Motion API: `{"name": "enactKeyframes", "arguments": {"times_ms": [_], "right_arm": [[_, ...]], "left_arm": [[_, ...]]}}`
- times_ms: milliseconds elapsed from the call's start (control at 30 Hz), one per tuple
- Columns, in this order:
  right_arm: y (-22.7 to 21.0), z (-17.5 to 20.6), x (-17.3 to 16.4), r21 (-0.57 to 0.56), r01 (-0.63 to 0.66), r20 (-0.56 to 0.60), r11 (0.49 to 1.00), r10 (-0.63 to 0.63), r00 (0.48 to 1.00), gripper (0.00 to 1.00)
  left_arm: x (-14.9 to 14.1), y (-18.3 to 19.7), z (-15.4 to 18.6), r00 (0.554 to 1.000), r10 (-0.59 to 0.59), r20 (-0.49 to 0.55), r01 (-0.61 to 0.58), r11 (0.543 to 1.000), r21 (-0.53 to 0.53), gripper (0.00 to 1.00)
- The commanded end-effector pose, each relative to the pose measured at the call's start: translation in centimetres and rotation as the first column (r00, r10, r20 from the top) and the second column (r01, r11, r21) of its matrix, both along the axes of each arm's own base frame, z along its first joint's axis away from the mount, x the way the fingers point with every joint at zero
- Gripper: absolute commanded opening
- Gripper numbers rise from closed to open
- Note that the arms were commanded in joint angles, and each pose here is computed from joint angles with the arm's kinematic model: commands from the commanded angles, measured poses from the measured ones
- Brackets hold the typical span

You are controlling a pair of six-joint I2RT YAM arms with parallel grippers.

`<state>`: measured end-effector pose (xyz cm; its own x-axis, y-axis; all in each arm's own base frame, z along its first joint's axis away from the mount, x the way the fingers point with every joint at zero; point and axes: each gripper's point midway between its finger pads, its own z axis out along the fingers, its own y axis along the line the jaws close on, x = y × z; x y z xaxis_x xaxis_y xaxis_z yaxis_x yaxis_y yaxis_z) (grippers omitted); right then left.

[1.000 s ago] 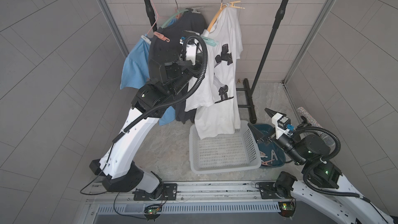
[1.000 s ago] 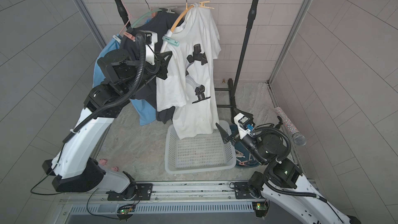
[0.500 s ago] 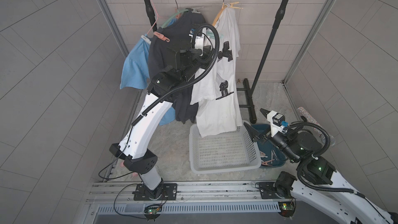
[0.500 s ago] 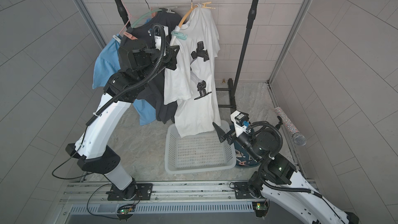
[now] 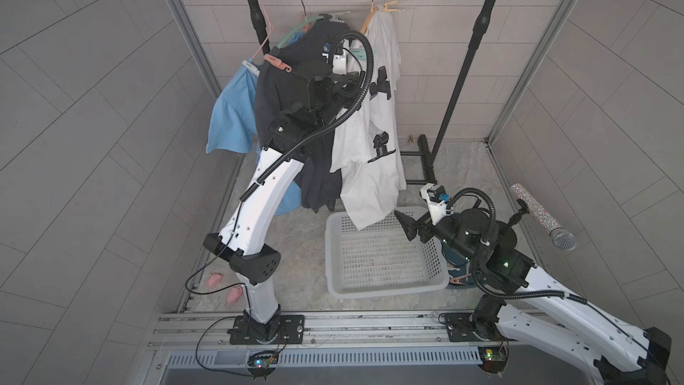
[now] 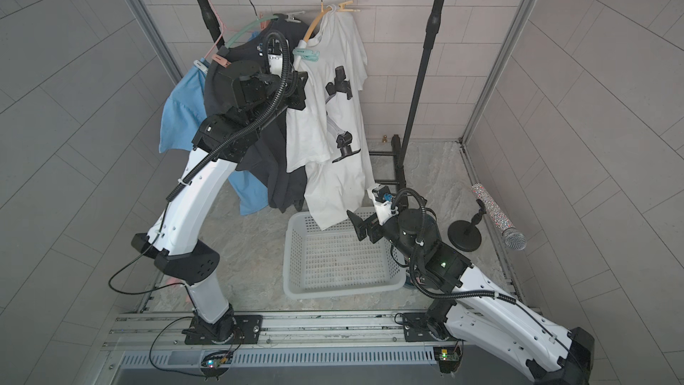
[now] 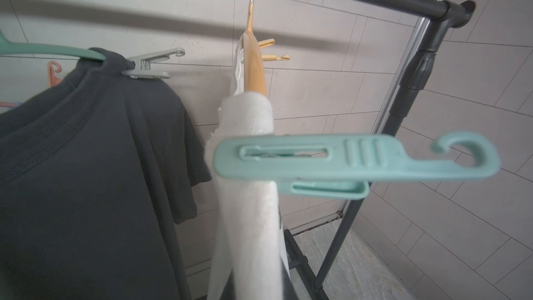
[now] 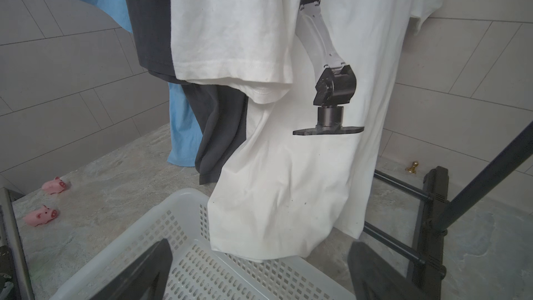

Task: Use clothespins to secure the t-shirt on both sides of the hanger
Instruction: Hang the hanger on the clothesline, then reset both arms

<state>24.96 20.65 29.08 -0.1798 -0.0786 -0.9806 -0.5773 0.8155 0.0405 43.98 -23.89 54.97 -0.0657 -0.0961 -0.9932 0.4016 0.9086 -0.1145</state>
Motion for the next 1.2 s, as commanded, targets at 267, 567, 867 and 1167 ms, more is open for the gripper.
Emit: {"name": "enactKeyframes", "arguments": {"times_ms": [267, 567, 867, 1167], "right_arm": [[5.7, -2.6, 3.2, 0.067, -0.069, -0.041, 0.995, 0.072, 0.997, 1.0], [3.2, -0.5, 4.6, 0.024, 0.079, 0.046, 0.997, -0.08, 0.996, 1.0], [-11.5, 1.1, 1.1, -0.087, 0.51, 0.286, 0.856, -0.469, 0.836, 1.0], [-19.7, -4.0, 0.1, -0.11, 0.75, 0.328, 0.652, -0.689, 0.647, 1.0]], "left_arm": [[-1.2, 0.9, 3.9, 0.995, -0.007, 0.101, 0.015, 0.997, -0.082, 0.05], [-7.2, 4.8, 5.3, 0.99, 0.016, 0.141, -0.002, 0.995, -0.101, 1.0], [-15.6, 13.0, -4.1, 0.98, 0.18, 0.09, -0.171, 0.981, -0.092, 1.0], [-16.7, 20.8, -26.0, 0.819, 0.559, -0.13, -0.547, 0.829, 0.117, 1.0]]}}
